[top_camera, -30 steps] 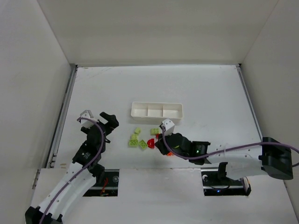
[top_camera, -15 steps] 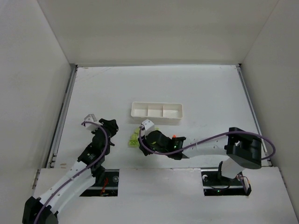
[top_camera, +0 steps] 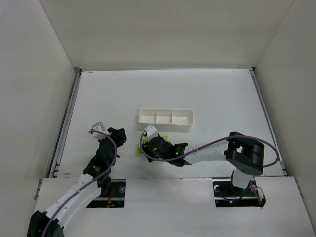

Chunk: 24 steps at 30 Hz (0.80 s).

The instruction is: Sort the legos into containers by color

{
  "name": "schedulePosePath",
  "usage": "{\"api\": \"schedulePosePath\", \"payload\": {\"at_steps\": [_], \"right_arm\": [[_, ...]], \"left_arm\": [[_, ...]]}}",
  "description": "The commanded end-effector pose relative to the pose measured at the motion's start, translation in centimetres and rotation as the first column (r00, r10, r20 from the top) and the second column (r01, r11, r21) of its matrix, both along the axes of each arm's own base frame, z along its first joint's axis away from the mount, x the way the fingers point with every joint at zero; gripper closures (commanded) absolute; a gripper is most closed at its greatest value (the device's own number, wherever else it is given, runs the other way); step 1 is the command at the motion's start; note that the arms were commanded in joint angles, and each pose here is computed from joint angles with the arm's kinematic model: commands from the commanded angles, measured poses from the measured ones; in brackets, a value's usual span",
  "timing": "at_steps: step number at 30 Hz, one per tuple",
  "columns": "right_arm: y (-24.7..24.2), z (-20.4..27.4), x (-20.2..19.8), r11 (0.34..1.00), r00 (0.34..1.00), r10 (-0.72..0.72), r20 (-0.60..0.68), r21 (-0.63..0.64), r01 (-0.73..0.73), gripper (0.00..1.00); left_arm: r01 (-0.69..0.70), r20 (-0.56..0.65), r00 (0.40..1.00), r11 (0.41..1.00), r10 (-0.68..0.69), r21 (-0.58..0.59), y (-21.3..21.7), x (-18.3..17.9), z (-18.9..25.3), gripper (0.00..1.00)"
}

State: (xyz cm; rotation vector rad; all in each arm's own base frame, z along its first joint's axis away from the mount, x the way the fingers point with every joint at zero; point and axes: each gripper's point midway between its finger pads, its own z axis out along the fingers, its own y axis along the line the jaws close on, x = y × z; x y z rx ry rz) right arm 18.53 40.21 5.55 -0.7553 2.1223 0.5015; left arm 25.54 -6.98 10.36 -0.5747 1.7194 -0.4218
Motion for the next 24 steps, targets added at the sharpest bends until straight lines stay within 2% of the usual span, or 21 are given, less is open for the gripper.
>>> {"api": "schedulePosePath", "payload": {"at_steps": [1, 9, 12, 15, 16, 19, 24], "right_arm": [[0.3, 1.8, 1.4, 0.999, 0.998, -0.037, 0.058, 0.018, 0.036, 0.37], [0.1, -0.2, 1.4, 0.999, 0.998, -0.049, 0.034, -0.023, 0.049, 0.39], [0.2, -0.8, 1.6, 0.998, 0.998, -0.047, 0.036, -0.043, 0.049, 0.52], [0.2, -1.2, 1.6, 0.998, 0.998, -0.051, 0.021, -0.047, 0.052, 0.57], [0.1, -1.0, 1.8, 0.997, 0.998, -0.057, 0.028, -0.047, 0.058, 0.69], [0.1, 0.9, 1.9, 0.997, 0.996, -0.073, 0.043, 0.004, 0.072, 0.76], [-1.4, 7.6, 3.5, 0.976, 0.987, -0.140, 0.076, 0.176, 0.125, 0.76]], "left_arm": [[0.001, 0.020, 1.000, 1.000, 0.000, -0.010, -0.2, 0.5, 0.6, 0.61], [0.016, 0.032, 0.999, 0.999, -0.015, -0.027, -0.5, 0.6, 0.5, 0.57], [0.024, 0.034, 0.999, 0.999, -0.023, -0.036, -0.7, 0.6, 0.7, 0.57], [0.013, 0.028, 1.000, 0.999, -0.012, -0.034, -0.4, 0.6, 0.3, 0.56], [0.017, 0.027, 1.000, 0.999, -0.016, -0.037, -0.5, 0.7, 0.4, 0.56], [0.013, 0.026, 1.000, 0.999, -0.012, -0.035, -0.4, 0.7, 0.3, 0.55], [0.021, 0.019, 1.000, 0.999, -0.021, -0.026, -0.6, 0.8, 0.3, 0.51]]}}
